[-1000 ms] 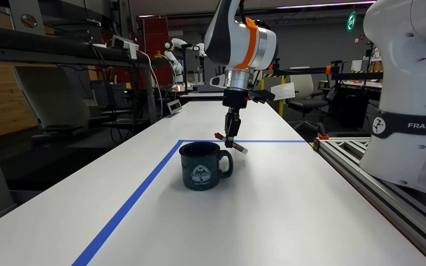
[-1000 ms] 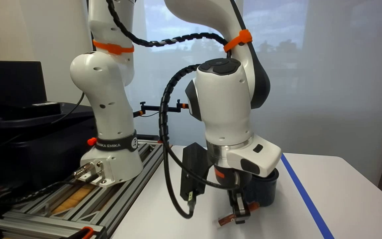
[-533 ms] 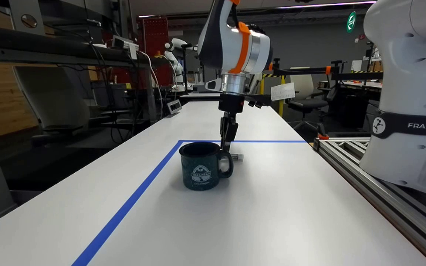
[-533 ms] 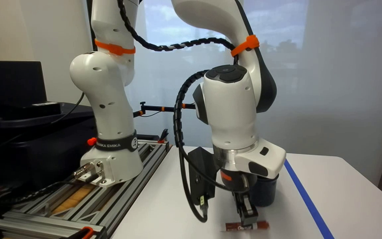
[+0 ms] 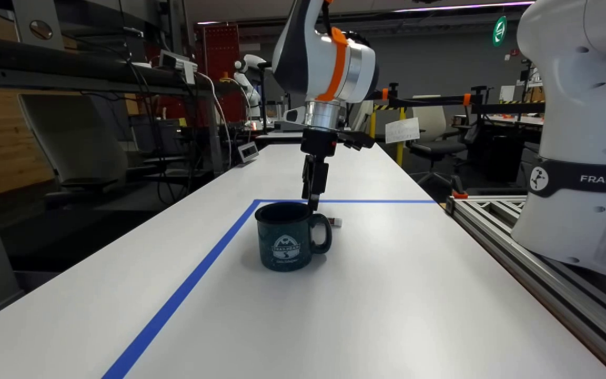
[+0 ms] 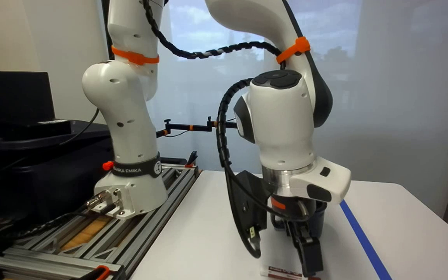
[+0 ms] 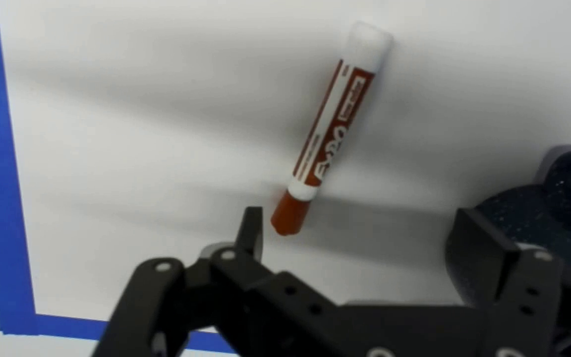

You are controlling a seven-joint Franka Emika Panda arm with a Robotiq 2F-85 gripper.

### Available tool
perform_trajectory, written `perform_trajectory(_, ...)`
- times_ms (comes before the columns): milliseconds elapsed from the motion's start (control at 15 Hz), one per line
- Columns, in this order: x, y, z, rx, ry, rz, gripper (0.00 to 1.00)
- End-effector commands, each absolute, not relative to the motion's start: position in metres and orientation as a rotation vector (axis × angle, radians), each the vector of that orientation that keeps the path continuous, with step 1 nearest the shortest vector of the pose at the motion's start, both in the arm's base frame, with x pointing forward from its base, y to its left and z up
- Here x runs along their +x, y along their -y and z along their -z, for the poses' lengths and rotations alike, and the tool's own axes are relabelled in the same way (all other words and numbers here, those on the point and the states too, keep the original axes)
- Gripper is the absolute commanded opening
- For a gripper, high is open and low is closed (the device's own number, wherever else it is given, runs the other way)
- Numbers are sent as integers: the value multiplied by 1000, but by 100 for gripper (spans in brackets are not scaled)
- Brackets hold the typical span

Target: Put the marker on the table

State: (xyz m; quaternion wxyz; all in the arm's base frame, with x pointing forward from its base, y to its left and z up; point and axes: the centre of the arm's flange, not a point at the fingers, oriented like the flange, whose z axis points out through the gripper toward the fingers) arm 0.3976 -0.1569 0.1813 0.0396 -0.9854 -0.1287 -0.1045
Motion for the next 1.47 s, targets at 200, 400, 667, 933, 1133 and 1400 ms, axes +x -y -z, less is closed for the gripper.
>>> perform_trajectory(200,422,139,-242,-3024,147,111,100)
perform_trajectory(400,427,125,-261,-3039,96,26,100)
perform_trajectory(667,447,99,-288,-3155,104,0,100)
perform_trajectory(933,466,61,-311,-3217,205,26,100)
perform_trajectory(1133,470,40,-324,-3226,243,37,100)
perform_trajectory(1400,488,37,-307,-3248,249,64,100)
